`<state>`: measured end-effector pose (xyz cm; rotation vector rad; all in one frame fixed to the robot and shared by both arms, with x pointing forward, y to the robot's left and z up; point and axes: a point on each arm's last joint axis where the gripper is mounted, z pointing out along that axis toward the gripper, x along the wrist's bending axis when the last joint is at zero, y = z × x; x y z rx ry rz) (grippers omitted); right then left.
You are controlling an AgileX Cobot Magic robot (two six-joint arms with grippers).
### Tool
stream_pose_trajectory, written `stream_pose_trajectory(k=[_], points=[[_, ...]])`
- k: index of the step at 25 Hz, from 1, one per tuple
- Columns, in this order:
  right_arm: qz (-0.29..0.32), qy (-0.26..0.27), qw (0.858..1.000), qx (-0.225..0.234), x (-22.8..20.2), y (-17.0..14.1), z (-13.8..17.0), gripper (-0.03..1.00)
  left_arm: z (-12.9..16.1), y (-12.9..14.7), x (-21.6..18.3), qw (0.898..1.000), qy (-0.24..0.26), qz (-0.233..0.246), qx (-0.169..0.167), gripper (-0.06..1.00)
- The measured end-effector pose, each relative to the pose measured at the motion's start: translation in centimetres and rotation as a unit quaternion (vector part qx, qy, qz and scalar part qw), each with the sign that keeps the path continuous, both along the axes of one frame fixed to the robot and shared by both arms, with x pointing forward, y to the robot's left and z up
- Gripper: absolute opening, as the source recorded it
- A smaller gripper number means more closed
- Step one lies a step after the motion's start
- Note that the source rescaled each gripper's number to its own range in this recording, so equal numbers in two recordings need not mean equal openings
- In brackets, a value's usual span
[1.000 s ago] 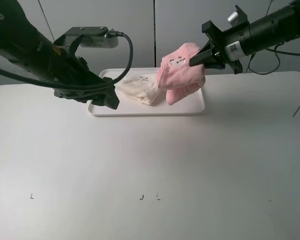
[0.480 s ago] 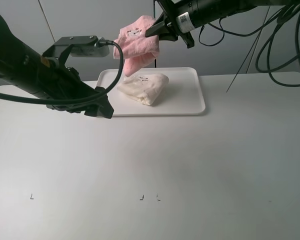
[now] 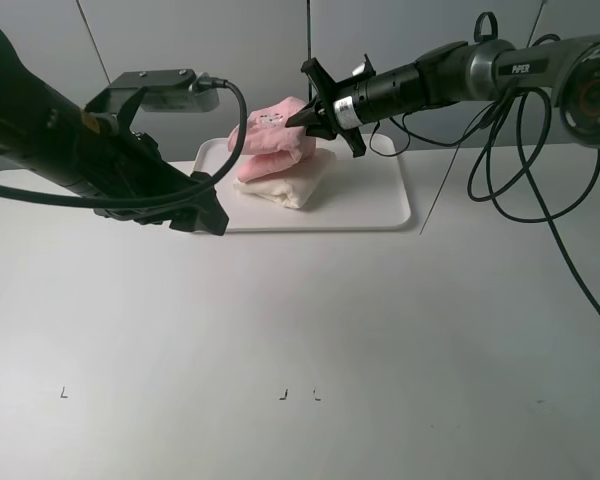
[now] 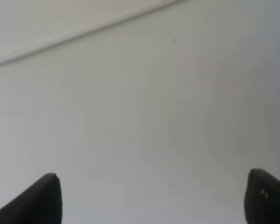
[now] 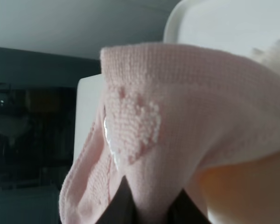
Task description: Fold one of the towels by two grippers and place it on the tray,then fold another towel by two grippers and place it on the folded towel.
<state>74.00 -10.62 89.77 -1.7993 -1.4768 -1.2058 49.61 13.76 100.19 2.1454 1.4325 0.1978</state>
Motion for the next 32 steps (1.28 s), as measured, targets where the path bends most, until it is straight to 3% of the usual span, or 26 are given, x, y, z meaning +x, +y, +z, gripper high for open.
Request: stream_pose_trajectory(k=[4,6,7,11,13,17,21,26,29,32], points=[[-0.005,0.022,1.0,-0.01,0.0,-0.1,-2.7,0.08,0.0,0.0,0.0,1.0,0.0,-0.001,0.0,1.0],[-0.008,0.024,1.0,-0.017,0.1,-0.2,-3.0,0.16,0.0,0.0,0.0,1.0,0.0,-0.001,0.0,1.0],[-0.008,0.024,1.0,-0.018,0.1,-0.2,-3.0,0.26,0.0,0.0,0.0,1.0,0.0,-0.001,0.0,1.0],[-0.012,0.02,1.0,0.0,0.2,0.0,-2.7,0.88,0.0,0.0,0.0,1.0,0.0,-0.001,0.0,1.0],[-0.005,0.004,1.0,0.002,0.2,0.0,-2.5,0.98,0.0,0.0,0.0,1.0,0.0,-0.001,0.0,1.0],[0.003,-0.018,1.0,-0.003,0.2,0.0,-1.3,1.0,0.0,0.0,0.0,1.0,0.0,-0.001,0.0,1.0],[0.019,-0.073,0.995,-0.067,0.1,-0.5,1.7,1.0,0.0,0.0,0.0,1.0,-0.001,-0.001,0.001,1.0],[0.076,-0.131,0.964,-0.218,-0.9,-2.2,5.6,1.0,0.0,0.1,0.0,1.0,-0.007,-0.008,0.011,1.0],[0.097,-0.142,0.945,-0.277,-2.7,-3.5,7.6,0.98,0.8,0.4,-0.3,1.0,-0.02,-0.01,0.009,1.0],[0.104,-0.145,0.936,-0.303,-5.5,-4.5,8.7,0.95,2.7,1.1,-1.1,0.998,-0.055,-0.02,0.012,1.0]])
